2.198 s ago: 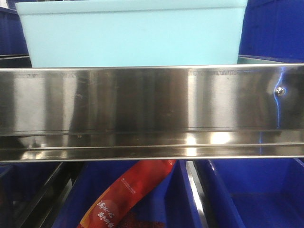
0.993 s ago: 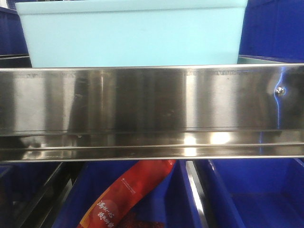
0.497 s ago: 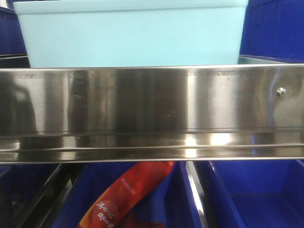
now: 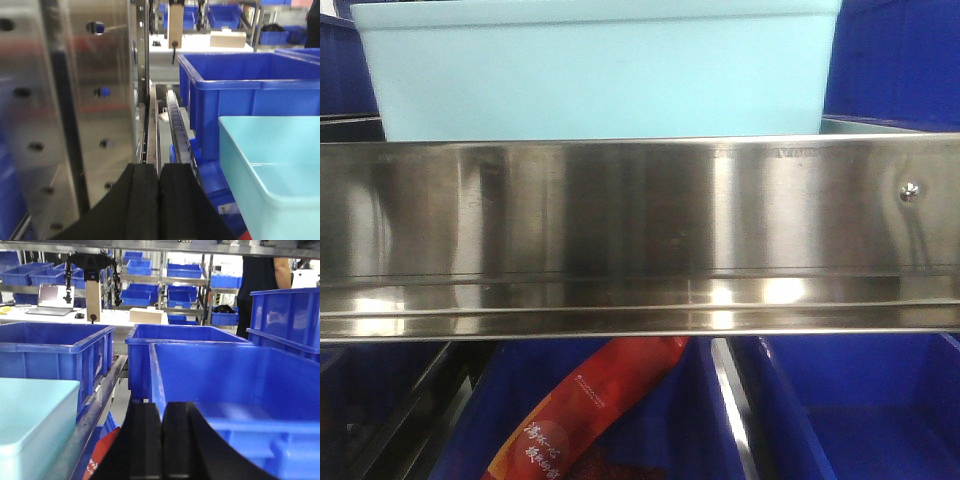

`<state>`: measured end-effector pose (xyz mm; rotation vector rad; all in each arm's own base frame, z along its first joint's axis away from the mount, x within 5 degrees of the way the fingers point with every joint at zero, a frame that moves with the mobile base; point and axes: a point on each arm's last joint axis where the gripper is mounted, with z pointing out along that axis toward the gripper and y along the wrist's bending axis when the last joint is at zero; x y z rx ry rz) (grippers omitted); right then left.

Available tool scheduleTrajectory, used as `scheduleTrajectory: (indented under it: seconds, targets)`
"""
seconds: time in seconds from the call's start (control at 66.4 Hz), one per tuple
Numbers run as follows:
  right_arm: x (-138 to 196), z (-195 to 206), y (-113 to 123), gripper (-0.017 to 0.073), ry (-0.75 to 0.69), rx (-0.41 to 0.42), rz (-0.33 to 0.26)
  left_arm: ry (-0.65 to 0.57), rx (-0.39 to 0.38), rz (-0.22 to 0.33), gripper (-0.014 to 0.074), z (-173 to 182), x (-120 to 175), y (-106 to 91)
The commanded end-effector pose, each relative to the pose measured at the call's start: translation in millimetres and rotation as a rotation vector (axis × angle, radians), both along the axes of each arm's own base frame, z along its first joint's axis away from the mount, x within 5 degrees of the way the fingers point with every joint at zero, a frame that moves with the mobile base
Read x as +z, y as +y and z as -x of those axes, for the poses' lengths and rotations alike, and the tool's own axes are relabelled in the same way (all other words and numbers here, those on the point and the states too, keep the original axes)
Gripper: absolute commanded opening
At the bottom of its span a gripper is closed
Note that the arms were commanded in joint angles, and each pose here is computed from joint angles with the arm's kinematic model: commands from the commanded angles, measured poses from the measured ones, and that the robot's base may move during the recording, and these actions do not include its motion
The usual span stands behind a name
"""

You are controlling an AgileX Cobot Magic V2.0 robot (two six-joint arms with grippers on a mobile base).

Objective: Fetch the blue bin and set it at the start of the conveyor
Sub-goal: 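Lower both grippers onto the light-blue bin's side walls and close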

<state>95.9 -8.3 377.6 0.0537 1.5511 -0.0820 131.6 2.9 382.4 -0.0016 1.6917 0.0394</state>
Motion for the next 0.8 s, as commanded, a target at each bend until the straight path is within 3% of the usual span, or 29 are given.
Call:
scheduleTrajectory:
  seconds: [0.0,0.06,0.196,0.331,0.421,0.542,0.662,0.783]
  targets:
    - [11.1,-12.6,-1.5,-0.0165,0.001,-0.003,-0.004,-0.031,0.004,0.001,-0.0111,-9.0,7.9,0.7]
    - [14.1,-18.6,-2.1,-0.0165,-0.003,-0.004,-0.004,-0.043,0.001,0.008,-0.0111,-12.8,8.3,0.5]
    - [10.7,-27.7,-3.0,-0.0165,0.024,-0.003,-0.008,-0.046,-0.008,0.08,-0.0111,-15.9,7.8,-0.9]
    - [11.2,-37.0,-3.1,-0.0165,0.085,0.004,-0.028,-0.076,-0.01,0.084,-0.0111,-16.1,12.0,-1.0]
    - [19.2,-46.3,1.5,-0.0165,0.156,0.046,-0.079,-0.02,-0.014,0.108,-0.0111,-18.3,17.0,-1.8]
    - [30.2,-68.5,14.6,-0.0146,0.231,0.136,-0.083,0.047,-0.044,0.11,-0.0111,-31.0,30.5,-6.6]
    - [30.2,-100.7,29.8,-0.0141,0.313,0.206,-0.084,0.08,-0.132,0.107,-0.0111,-51.9,35.0,-23.3]
    - [25.6,-129.9,43.5,-0.0141,0.372,0.239,-0.137,0.14,-0.172,0.123,-0.0111,-80.7,31.6,-38.2]
